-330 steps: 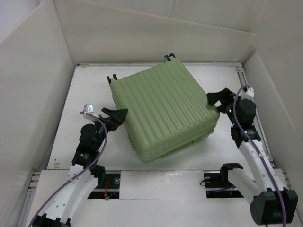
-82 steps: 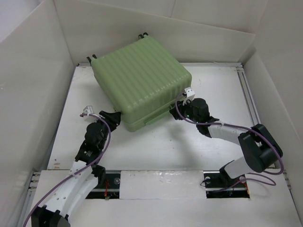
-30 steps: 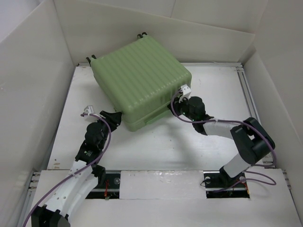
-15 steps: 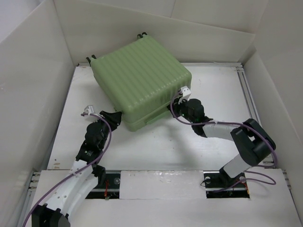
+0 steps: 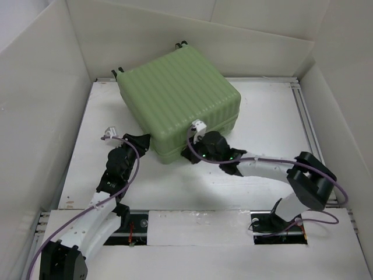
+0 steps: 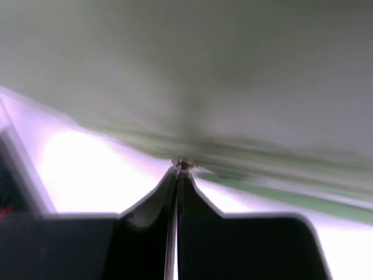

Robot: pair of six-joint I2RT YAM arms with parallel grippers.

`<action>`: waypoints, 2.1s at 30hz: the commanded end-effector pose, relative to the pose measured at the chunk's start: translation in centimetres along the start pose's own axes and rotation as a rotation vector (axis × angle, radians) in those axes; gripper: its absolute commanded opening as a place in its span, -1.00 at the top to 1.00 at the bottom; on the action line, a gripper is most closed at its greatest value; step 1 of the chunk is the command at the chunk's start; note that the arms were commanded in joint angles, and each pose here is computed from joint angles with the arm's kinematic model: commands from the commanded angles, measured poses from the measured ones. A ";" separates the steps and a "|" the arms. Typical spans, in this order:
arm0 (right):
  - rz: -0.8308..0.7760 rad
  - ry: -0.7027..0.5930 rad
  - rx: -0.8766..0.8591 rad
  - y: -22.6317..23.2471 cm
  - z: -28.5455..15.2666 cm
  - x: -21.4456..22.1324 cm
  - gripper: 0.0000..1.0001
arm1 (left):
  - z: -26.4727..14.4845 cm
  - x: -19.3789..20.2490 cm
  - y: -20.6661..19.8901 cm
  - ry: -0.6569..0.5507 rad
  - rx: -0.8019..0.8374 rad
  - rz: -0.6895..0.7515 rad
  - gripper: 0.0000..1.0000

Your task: Pack the luggage

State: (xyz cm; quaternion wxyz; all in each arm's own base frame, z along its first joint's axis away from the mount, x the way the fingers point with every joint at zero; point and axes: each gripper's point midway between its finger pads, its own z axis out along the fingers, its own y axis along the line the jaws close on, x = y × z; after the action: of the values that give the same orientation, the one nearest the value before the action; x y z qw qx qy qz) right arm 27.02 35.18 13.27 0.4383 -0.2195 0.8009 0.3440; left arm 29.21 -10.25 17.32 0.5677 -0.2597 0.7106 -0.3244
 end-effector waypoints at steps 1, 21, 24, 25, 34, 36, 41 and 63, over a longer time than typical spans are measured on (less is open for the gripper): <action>-0.005 0.052 -0.534 16.1 -0.9 0.3 1.00 | -0.9 3.7 -2.5 0.178 0.147 -0.018 0.44; -0.021 -0.054 -0.512 20.5 -5.1 1.5 1.00 | -2.0 3.8 -5.3 0.231 0.269 -0.022 0.46; 0.016 -0.125 -0.439 17.3 -7.7 -1.4 1.00 | -2.2 5.2 -6.6 0.271 0.323 -0.039 0.46; 0.021 -0.126 -0.402 16.1 -8.2 -1.3 1.00 | -2.2 5.7 -7.2 0.279 0.325 -0.036 0.44; 0.105 -0.280 -0.109 7.1 -16.3 -5.2 1.00 | -3.4 9.7 -16.9 0.338 0.488 0.064 -0.36; 0.120 -0.324 -0.067 5.5 -17.7 -6.0 1.00 | -3.6 9.4 -16.9 0.330 0.497 0.060 -0.63; 0.143 -0.301 0.054 1.3 -17.3 -5.6 1.00 | -4.1 4.0 -14.1 0.124 0.339 0.071 -0.94; 0.176 -0.106 -0.005 -0.7 -14.4 -0.6 0.41 | -7.6 14.0 -8.8 0.524 0.425 0.207 0.09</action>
State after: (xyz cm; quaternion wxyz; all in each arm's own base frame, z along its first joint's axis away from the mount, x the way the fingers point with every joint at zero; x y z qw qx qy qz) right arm 20.00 22.56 16.99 0.4299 -0.1213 0.8216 0.3541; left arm 19.94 -23.59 14.74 0.4416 -0.0125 0.7950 -0.4157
